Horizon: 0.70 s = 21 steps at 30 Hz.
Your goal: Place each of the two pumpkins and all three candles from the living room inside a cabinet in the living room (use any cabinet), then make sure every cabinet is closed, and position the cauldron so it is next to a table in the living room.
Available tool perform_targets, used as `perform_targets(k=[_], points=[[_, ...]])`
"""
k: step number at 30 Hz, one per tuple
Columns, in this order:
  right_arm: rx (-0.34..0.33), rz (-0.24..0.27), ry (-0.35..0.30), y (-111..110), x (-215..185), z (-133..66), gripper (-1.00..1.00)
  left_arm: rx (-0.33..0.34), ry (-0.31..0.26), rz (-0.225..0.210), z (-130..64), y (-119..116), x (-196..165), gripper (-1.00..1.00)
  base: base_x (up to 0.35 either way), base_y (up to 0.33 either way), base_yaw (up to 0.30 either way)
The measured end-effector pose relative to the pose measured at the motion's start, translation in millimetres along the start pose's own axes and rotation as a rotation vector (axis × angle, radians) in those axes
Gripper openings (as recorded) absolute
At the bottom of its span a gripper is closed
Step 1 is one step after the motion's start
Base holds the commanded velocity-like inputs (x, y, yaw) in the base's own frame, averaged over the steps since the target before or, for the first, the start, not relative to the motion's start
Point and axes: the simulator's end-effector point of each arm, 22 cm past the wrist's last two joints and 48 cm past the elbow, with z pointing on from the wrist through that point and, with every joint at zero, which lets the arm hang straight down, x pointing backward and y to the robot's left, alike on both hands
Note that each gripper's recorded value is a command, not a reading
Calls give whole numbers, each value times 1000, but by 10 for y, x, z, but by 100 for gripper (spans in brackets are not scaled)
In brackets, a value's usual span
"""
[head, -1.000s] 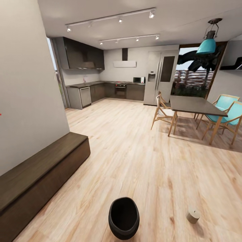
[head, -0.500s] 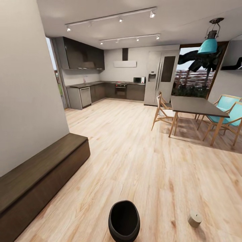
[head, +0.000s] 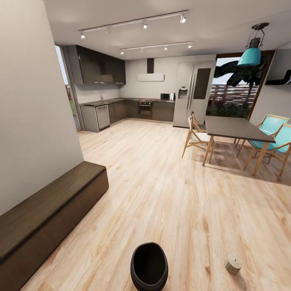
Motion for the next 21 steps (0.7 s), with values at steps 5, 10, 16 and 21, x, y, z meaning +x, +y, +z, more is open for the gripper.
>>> perform_targets(k=[5,10,16,21], points=[[-1,-6,-21,7,-56,-79,100,-10,-42,1,-71,30,-264,100,0,0,0],[-17,-17,-115,110,-310,-168,100,-10,-108,-4,-209,32,-1208,100,0,0,0],[-84,5,-339,633,-1602,-497,100,31,-148,-79,-731,-40,-2752,100,0,0,0],[-133,40,-507,908,-3253,-1343,100,129,-168,-196,-1208,-182,-3588,100,0,0,0]])
